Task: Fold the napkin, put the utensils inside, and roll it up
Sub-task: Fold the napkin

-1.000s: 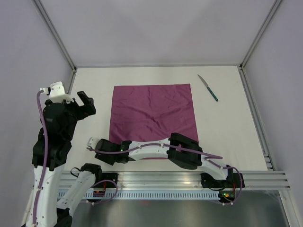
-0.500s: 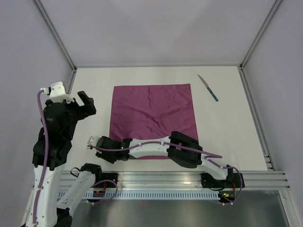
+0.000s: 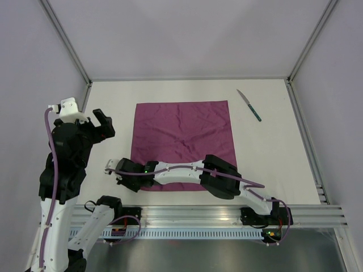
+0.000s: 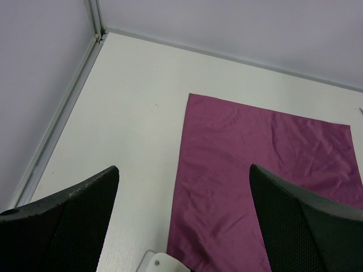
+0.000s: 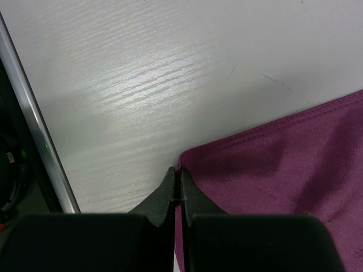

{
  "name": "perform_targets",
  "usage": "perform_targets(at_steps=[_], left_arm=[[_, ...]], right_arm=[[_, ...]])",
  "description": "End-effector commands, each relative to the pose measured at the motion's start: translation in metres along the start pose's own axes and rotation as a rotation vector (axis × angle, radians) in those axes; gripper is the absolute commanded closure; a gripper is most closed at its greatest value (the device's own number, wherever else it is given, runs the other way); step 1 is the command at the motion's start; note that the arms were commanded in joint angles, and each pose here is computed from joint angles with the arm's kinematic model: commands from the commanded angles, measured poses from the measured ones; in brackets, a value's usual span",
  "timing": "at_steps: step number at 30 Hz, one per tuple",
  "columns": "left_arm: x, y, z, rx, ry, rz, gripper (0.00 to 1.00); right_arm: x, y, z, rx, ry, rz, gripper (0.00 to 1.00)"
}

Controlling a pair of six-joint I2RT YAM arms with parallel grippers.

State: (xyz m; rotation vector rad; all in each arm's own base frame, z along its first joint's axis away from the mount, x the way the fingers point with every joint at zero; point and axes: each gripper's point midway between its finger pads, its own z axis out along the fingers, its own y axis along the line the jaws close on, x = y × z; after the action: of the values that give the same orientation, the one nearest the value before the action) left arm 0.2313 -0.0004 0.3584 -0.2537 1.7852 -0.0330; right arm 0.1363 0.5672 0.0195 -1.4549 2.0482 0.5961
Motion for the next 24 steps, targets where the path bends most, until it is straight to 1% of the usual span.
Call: perform_targets(at_steps=[1,2,4,5,7,8,13,17,21,22,23,24], left_arm=[[-0.024,0.001,-0.005,-0.002,-0.072,0.016,0.0],[-0.032,0.0,-0.01,0.003,-0.094,0.006,0.0],[-0.039,0.0,-0.013,0.006,-0.113,-0.003,0.0],[-0.046,-0.001,-0.016,0.009,-0.128,-0.008,0.0],[-0.053,-0.002,-0.02,0.015,-0.147,-0.016,0.0],[-0.056,-0.002,-0.023,0.017,-0.157,-0.021,0.0],[-0.06,-0.003,-0.024,0.024,-0.165,-0.025,0.0],[-0.061,-0.004,-0.025,0.031,-0.169,-0.025,0.0],[-0.064,-0.008,-0.023,0.046,-0.174,-0.027,0.0],[-0.063,-0.009,-0.022,0.047,-0.171,-0.026,0.0],[-0.063,-0.01,-0.02,0.051,-0.173,-0.027,0.0],[-0.063,-0.011,-0.019,0.054,-0.171,-0.029,0.0]], right_arm=[[-0.007,0.004,-0.006,-0.02,0.028,0.028,0.99],[-0.023,0.011,-0.011,-0.053,-0.002,0.035,0.99],[-0.031,0.014,-0.013,-0.073,-0.004,0.048,0.99],[-0.046,0.017,-0.018,-0.081,-0.036,0.048,1.0],[-0.052,0.015,-0.017,-0.069,-0.043,0.047,1.0],[-0.063,0.014,-0.02,-0.065,-0.07,0.047,1.0],[-0.082,0.007,-0.021,-0.062,-0.104,0.071,1.0],[-0.085,-0.009,-0.024,-0.059,-0.113,0.09,1.0],[-0.095,-0.054,-0.039,-0.029,-0.141,0.125,1.0],[-0.104,-0.061,-0.052,-0.019,-0.167,0.121,1.0],[-0.101,-0.069,-0.055,-0.009,-0.16,0.12,1.0],[-0.105,-0.086,-0.061,0.016,-0.179,0.126,0.99]])
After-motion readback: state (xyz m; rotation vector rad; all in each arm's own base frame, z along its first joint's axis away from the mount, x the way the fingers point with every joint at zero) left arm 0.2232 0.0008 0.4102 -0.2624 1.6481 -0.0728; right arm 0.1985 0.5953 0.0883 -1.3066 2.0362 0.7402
